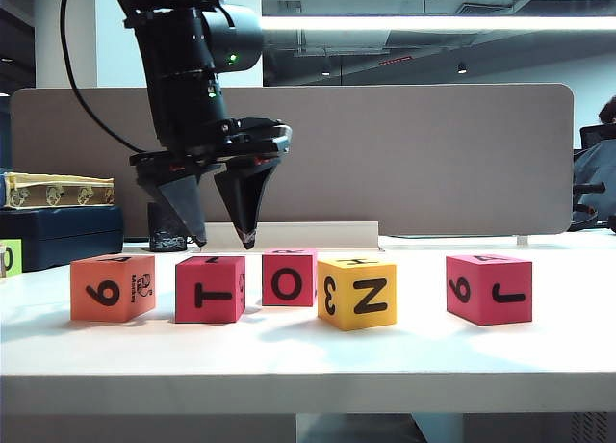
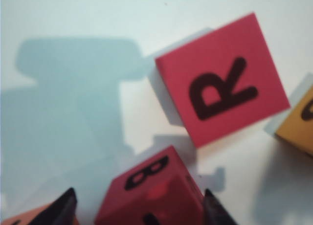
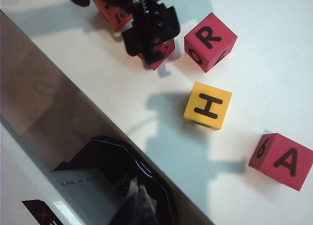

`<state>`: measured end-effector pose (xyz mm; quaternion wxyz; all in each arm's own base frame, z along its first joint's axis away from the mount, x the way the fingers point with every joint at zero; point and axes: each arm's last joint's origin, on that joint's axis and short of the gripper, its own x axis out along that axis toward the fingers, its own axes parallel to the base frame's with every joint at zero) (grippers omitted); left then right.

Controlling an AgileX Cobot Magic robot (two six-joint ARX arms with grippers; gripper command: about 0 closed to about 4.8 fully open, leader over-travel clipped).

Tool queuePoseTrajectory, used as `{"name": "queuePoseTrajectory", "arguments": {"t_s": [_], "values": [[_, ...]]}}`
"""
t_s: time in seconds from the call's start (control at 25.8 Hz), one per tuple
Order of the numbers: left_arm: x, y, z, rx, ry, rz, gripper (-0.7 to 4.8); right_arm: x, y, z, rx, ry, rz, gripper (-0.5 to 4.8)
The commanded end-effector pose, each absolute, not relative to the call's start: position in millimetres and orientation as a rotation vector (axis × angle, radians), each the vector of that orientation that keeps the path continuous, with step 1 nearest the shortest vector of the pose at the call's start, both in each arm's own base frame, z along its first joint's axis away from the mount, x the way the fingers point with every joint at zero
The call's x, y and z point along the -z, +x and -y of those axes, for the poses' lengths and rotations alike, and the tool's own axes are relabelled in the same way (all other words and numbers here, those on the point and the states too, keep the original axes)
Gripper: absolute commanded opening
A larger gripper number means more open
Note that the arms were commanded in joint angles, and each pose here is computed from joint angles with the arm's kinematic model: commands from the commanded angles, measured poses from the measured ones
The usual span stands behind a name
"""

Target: Select the appropriate blocks from the scattered letter blocks on the table and arrange them in a row to spell out "ALOHA".

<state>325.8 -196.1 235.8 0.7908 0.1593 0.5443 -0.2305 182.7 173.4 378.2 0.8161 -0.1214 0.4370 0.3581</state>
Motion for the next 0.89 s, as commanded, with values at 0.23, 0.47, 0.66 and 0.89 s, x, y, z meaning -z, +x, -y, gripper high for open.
{"name": "queuePoseTrajectory", "arguments": {"t_s": [0.23, 0.47, 0.66, 0.89], "values": [[-256.2, 289.5, 238.3, 0.616, 0.459, -1.063, 0.77, -381.2, 182.2, -173.8, -0.771, -0.256, -0.911, -0.05], [-244.5, 291.3, 239.7, 0.595, 0.516, -1.098, -0.06, -380.1, 181.3, -172.7, -0.768, -0.262, -0.928, -0.05], [-227.8, 295.1, 240.7, 0.559, 0.594, -1.145, -0.06, -380.1, 181.2, -172.7, -0.768, -0.263, -0.929, -0.05], [-221.7, 303.3, 231.7, 0.494, 0.637, -1.16, -0.06, -380.1, 181.2, -172.7, -0.768, -0.262, -0.929, -0.05]]}}
